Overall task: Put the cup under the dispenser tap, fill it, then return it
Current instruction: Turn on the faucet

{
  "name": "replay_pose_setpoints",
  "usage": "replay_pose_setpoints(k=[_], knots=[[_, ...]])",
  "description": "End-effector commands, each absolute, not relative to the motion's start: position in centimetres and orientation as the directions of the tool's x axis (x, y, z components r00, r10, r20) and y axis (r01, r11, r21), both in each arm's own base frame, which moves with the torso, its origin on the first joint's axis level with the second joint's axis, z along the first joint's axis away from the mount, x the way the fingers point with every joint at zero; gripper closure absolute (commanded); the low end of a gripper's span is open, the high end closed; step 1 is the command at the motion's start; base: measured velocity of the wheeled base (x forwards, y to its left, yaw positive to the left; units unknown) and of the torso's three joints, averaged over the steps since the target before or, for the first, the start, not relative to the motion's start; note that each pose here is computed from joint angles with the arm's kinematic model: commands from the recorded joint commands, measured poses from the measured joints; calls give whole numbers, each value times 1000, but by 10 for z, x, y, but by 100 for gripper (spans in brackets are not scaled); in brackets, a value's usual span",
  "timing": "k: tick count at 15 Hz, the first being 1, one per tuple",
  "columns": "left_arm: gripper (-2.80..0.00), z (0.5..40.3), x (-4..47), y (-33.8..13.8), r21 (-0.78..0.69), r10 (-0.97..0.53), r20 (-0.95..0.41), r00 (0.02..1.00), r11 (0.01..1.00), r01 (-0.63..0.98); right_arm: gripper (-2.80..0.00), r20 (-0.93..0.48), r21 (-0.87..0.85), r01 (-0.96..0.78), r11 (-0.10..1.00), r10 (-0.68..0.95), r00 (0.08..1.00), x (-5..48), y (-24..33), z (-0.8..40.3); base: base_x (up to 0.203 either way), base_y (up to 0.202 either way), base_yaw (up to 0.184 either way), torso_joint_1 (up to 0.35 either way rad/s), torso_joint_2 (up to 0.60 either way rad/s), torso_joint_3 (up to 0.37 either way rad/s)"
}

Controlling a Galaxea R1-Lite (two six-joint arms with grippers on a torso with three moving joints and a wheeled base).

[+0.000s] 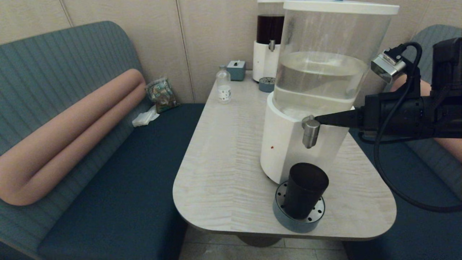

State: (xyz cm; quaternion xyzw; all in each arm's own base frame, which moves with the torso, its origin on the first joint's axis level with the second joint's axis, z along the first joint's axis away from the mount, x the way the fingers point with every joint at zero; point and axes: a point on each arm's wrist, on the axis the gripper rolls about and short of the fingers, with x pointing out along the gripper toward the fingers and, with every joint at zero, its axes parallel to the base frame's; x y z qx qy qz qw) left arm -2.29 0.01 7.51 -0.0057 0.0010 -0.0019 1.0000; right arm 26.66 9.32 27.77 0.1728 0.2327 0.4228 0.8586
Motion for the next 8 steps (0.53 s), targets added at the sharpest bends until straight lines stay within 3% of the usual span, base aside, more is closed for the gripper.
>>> replay_pose_setpoints(k=[1, 8], knots=[[0, 75, -23, 0, -12, -4, -3, 1000, 1000, 4, 0, -256, 498, -651, 572, 815, 520, 267, 96, 276, 0, 0, 0, 0, 0, 0], [0, 75, -23, 0, -12, -3, -3, 1000, 1000, 3, 0, -256, 495, -657, 569, 818, 516, 267, 98, 276, 0, 0, 0, 0, 0, 0]])
